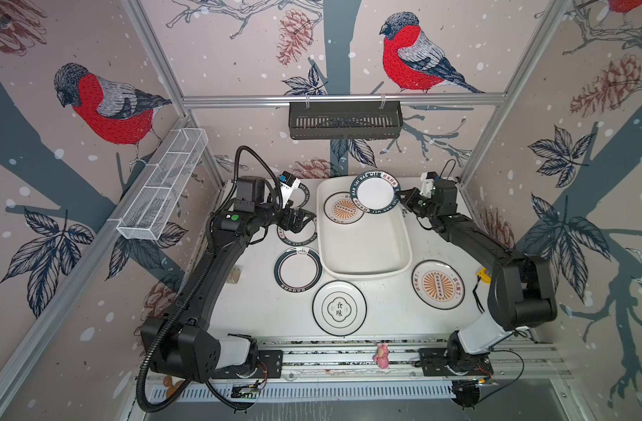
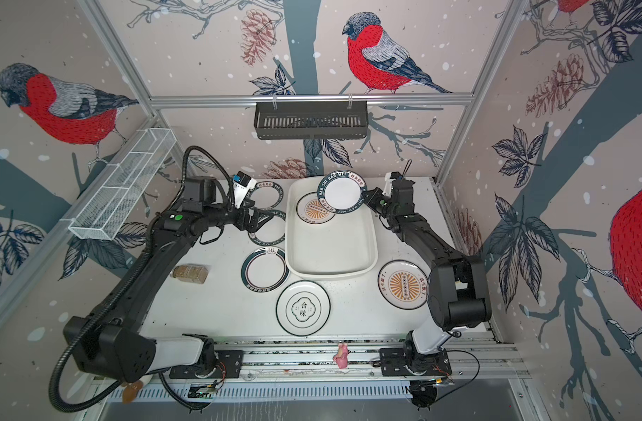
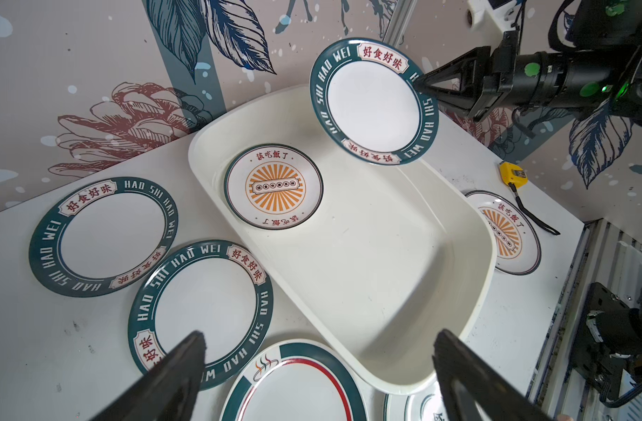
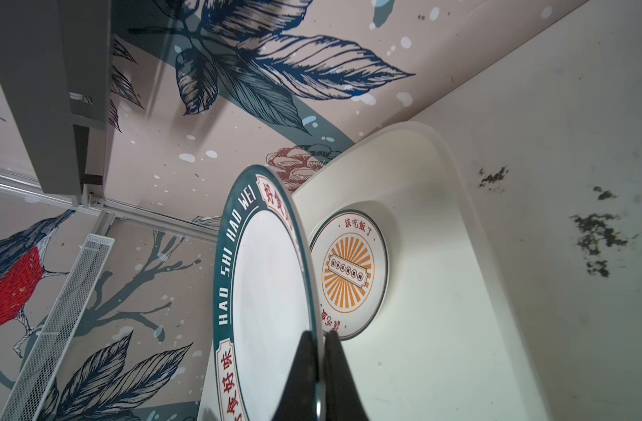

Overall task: Place the plates into the plastic bin on the countertop
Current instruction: Place the plate in the plastic bin.

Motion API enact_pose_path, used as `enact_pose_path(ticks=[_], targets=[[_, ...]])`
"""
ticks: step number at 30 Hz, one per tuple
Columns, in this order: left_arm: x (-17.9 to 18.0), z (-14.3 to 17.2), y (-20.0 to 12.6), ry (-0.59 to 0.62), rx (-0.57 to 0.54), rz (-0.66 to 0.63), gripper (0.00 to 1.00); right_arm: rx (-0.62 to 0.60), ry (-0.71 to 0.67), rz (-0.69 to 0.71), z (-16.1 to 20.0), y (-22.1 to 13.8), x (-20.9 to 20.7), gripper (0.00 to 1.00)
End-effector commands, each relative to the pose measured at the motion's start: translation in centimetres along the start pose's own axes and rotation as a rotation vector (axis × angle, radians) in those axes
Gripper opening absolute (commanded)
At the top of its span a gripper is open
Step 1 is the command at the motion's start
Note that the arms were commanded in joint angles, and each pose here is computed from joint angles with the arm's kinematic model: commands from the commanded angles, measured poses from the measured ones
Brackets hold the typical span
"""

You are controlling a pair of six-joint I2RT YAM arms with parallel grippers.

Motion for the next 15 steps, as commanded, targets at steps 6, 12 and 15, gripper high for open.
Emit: enact_pose_path(ticks=[6, 12, 15], targets=[[-0.5, -0.7, -0.3, 0.020, -0.020, 0.011, 0.97, 0.013, -0.040, -0.071, 1.2, 3.9, 2.6, 0.02], [-0.5, -0.2, -0.4, 0.017, -0.016, 0.004, 0.97, 0.048, -0.049, -0.069, 2.1, 5.8, 2.8, 0.02], [-0.6, -0.3, -0.5, 0.019, -0.020, 0.007, 0.97, 0.059, -0.055, -0.061, 2.5, 6.6, 2.6, 0.02]])
Point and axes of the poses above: each gripper's point midway between its finger pads, its own y axis out along the fingers, its own x axis along the line the jaws close on, z = x × y, the point moved 3 cm from there along -y, back along the fingers, and after that the axes turned 7 degrees about -y, right-handed, at the moved point
